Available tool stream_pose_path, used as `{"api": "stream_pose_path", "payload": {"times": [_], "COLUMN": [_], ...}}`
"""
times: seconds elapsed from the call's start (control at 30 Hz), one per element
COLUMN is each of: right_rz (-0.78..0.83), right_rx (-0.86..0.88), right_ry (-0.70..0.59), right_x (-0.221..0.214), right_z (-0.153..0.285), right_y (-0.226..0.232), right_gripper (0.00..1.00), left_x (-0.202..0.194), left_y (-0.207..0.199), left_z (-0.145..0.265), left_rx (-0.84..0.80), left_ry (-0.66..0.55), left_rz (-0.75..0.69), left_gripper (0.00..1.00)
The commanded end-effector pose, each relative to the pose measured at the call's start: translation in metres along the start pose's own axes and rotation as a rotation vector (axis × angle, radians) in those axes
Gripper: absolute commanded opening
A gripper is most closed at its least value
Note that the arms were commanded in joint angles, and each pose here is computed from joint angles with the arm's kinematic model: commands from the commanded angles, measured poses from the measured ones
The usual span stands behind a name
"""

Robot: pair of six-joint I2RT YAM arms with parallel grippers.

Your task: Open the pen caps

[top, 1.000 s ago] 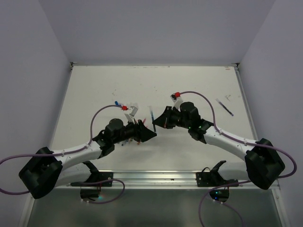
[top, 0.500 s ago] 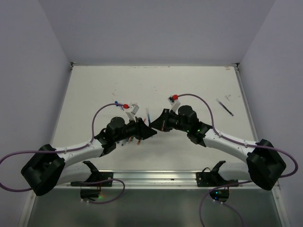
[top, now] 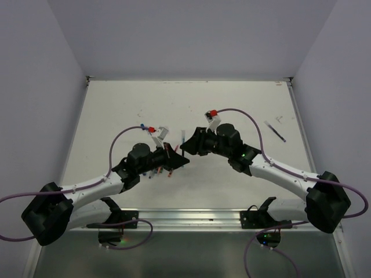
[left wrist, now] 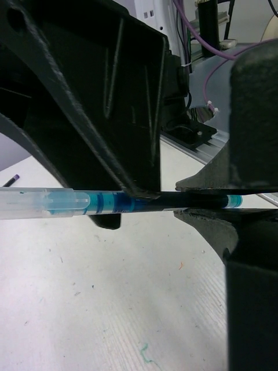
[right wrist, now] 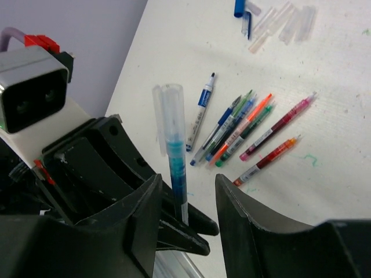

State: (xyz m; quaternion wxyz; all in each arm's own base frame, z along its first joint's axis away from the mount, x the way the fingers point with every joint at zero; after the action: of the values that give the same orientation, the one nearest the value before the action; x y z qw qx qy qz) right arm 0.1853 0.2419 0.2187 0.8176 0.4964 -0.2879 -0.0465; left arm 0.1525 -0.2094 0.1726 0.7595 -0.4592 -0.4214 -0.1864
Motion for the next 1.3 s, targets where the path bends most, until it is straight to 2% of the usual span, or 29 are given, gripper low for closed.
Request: {"api": "stream_pose_path", "payload": {"times": [0.0, 0.37, 0.5, 0.53, 0.7, 0.83, 0.9, 0.97, 1.07, 1.1, 1.13, 1.2, 1.27], "right_rz": [0.073, 0.149, 0.157, 0.154, 0.144, 0.138, 0.135, 0.139, 0.142, 0.142, 0.147, 0.150, 0.139], "right_rx": [0.014, 0.142, 0.183, 0.194, 0.207, 0.199, 0.185, 0.140, -0.021, -0.064, -0.168, -0.273, -0.356], "right_ry": [-0.056, -0.001, 0.043, 0.060, 0.088, 0.088, 0.076, 0.052, -0.035, -0.061, -0.113, -0.139, -0.164], "right_x": [0.016, 0.025, 0.025, 0.023, 0.020, 0.018, 0.019, 0.020, 0.028, 0.030, 0.032, 0.035, 0.034], "right_z": [-0.003, -0.006, -0.009, -0.010, -0.013, -0.014, -0.017, -0.018, -0.023, -0.025, -0.028, -0.032, -0.042], "right_y": [0.017, 0.042, 0.046, 0.046, 0.043, 0.039, 0.038, 0.034, 0.022, 0.019, 0.010, 0.003, -0.010], "right_gripper": [0.46, 0.46, 0.41, 0.35, 0.26, 0.00, 0.00, 0.00, 0.00, 0.00, 0.00, 0.00, 0.00], "left_x": [0.001, -0.008, -0.009, -0.009, -0.008, -0.009, -0.011, -0.012, -0.017, -0.015, -0.017, -0.021, -0.021], "left_y": [-0.002, -0.016, -0.019, -0.019, -0.020, -0.020, -0.018, -0.012, 0.003, 0.012, 0.013, 0.014, 0.008], "left_z": [0.006, 0.021, 0.026, 0.026, 0.028, 0.028, 0.027, 0.025, 0.025, 0.025, 0.028, 0.029, 0.030], "left_rx": [-0.014, -0.204, -0.222, -0.220, -0.238, -0.229, -0.218, -0.132, 0.123, 0.251, 0.354, 0.523, 0.567], "left_ry": [-0.010, -0.023, -0.033, -0.036, -0.039, -0.033, -0.026, -0.001, 0.045, 0.013, 0.060, 0.061, 0.075], "left_rz": [-0.031, -0.009, -0.017, -0.017, -0.019, -0.014, -0.008, 0.016, 0.105, 0.115, 0.134, 0.104, 0.096], "left_gripper": [0.00, 0.00, 0.00, 0.00, 0.00, 0.00, 0.00, 0.00, 0.00, 0.00, 0.00, 0.00, 0.00]}}
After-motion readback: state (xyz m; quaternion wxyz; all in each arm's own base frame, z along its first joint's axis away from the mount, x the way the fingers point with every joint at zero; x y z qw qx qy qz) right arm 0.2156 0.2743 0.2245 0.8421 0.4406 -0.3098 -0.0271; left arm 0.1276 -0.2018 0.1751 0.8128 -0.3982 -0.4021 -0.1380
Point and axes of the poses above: each gripper's point midway between its finger pads, its own z axis back along the fingers, its own y axis along the line the jaws close on, x = y × z, the point moved 10 cm from there along z, back along the fingers, and after that the axes turned 15 degrees about -z, right-handed, at the moved point
